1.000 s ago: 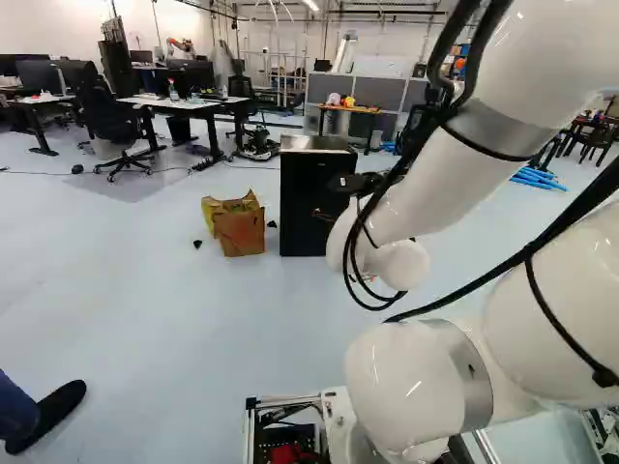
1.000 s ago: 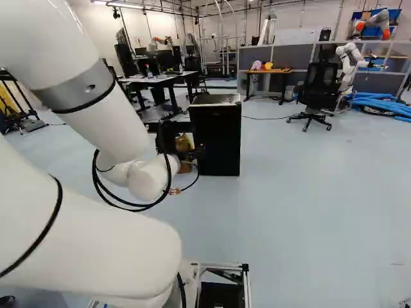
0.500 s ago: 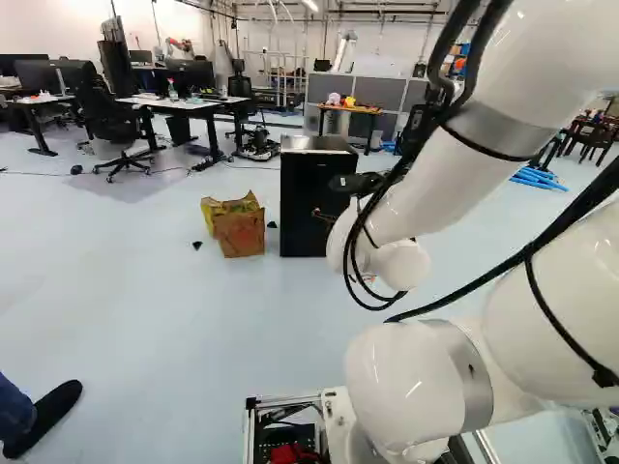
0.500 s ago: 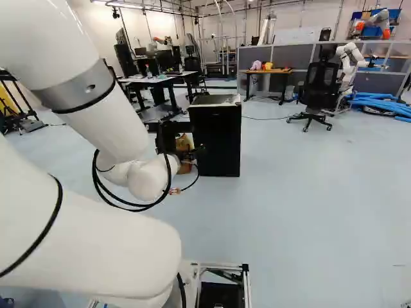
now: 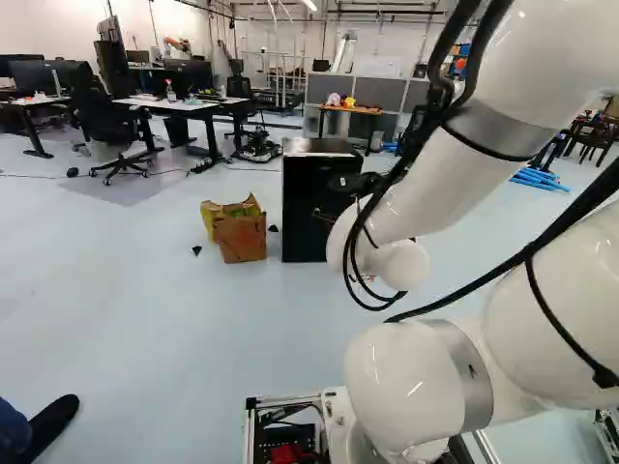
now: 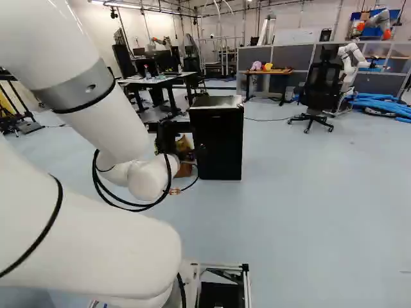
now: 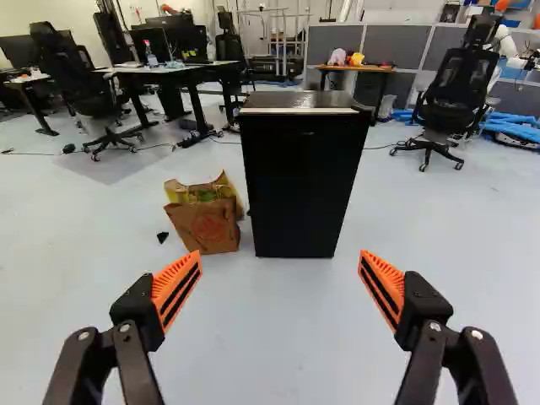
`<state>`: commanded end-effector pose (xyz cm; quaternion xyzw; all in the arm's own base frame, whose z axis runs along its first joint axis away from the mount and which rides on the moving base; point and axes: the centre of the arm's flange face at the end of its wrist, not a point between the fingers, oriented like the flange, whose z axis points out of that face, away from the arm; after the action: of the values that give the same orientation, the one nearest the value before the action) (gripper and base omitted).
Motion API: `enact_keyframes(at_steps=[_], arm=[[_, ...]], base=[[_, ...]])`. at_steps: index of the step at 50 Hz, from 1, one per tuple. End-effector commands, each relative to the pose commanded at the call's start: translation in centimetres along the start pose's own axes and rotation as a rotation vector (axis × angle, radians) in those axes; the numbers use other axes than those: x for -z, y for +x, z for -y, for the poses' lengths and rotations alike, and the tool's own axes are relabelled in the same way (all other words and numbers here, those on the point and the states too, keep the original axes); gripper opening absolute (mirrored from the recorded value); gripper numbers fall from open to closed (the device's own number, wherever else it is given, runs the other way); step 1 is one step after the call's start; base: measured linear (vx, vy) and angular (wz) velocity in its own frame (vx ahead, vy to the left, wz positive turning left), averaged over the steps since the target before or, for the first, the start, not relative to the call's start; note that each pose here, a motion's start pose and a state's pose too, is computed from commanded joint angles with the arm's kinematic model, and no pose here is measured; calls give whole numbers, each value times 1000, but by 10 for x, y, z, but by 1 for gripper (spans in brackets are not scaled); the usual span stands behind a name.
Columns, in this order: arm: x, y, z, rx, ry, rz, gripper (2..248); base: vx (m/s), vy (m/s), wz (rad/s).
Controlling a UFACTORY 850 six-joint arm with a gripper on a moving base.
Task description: Grab a drink from the fridge
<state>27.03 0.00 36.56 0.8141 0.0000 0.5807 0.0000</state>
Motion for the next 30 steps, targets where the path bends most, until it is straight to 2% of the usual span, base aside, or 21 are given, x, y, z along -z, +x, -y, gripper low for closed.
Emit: enact_keyframes(at_steps=[30], arm=[[0, 0, 0, 0, 0, 0, 247]], base=[[191, 79, -26]])
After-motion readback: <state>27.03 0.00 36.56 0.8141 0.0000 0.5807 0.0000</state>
